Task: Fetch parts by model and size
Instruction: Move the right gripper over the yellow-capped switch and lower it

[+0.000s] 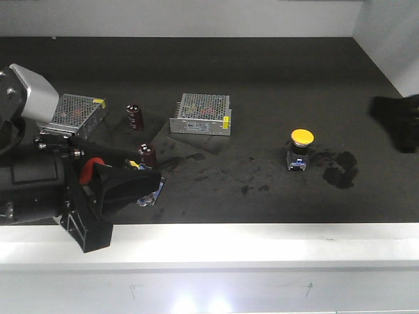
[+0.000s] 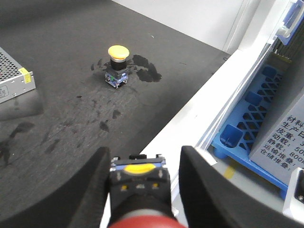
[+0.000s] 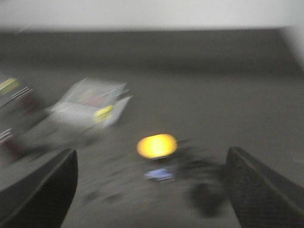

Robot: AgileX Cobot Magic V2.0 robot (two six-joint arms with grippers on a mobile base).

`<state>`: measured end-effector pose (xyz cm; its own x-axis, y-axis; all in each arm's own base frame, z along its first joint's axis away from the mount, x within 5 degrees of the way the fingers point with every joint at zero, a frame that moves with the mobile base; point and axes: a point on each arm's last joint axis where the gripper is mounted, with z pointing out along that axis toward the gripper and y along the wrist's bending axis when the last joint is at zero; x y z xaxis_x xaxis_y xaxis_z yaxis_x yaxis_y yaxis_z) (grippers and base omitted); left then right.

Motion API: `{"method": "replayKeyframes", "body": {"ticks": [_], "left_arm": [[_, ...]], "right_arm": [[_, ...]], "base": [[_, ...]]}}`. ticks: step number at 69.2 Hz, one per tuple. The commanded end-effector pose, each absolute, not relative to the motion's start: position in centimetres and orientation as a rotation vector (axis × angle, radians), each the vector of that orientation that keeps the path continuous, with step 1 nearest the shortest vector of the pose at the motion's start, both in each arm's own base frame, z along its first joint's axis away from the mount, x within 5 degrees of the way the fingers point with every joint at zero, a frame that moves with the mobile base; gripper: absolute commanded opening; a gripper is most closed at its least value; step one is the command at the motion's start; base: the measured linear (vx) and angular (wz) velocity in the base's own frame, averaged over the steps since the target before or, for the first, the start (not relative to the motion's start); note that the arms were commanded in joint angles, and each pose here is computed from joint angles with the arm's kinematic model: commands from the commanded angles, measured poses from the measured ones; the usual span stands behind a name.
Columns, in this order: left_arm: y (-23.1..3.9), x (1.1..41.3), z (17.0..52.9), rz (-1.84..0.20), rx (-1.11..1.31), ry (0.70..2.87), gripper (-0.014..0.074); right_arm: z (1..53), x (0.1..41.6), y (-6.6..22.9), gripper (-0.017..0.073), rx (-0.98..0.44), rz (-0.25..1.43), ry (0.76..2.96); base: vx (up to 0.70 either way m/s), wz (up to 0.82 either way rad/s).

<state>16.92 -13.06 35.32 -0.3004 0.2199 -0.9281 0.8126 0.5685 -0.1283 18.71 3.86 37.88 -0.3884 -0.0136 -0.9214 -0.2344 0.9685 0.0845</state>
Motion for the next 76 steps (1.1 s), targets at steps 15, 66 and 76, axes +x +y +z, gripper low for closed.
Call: {"method": "replayKeyframes", "body": {"ticks": [15,66,76], "left_arm": [[-13.2,16.5,36.9,-0.807,0.810,1.766,-0.0008],[-13.2,16.5,36.8,-0.803,0.822,1.768,-0.0008],[-13.2,16.5,36.8,-0.803,0.822,1.768,-0.0008]], "right_arm": [[40.6,25.1,6.8,0.0594,-0.219,0.346,2.191],[35.4,39.7,8.4,0.0594,-0.193,0.081,2.711],[33.9,40.5,8.5,0.0594,-0.196,0.061,2.745]], "base": [[0.00,0.00],[0.00,0.00],[0.00,0.00]]}}
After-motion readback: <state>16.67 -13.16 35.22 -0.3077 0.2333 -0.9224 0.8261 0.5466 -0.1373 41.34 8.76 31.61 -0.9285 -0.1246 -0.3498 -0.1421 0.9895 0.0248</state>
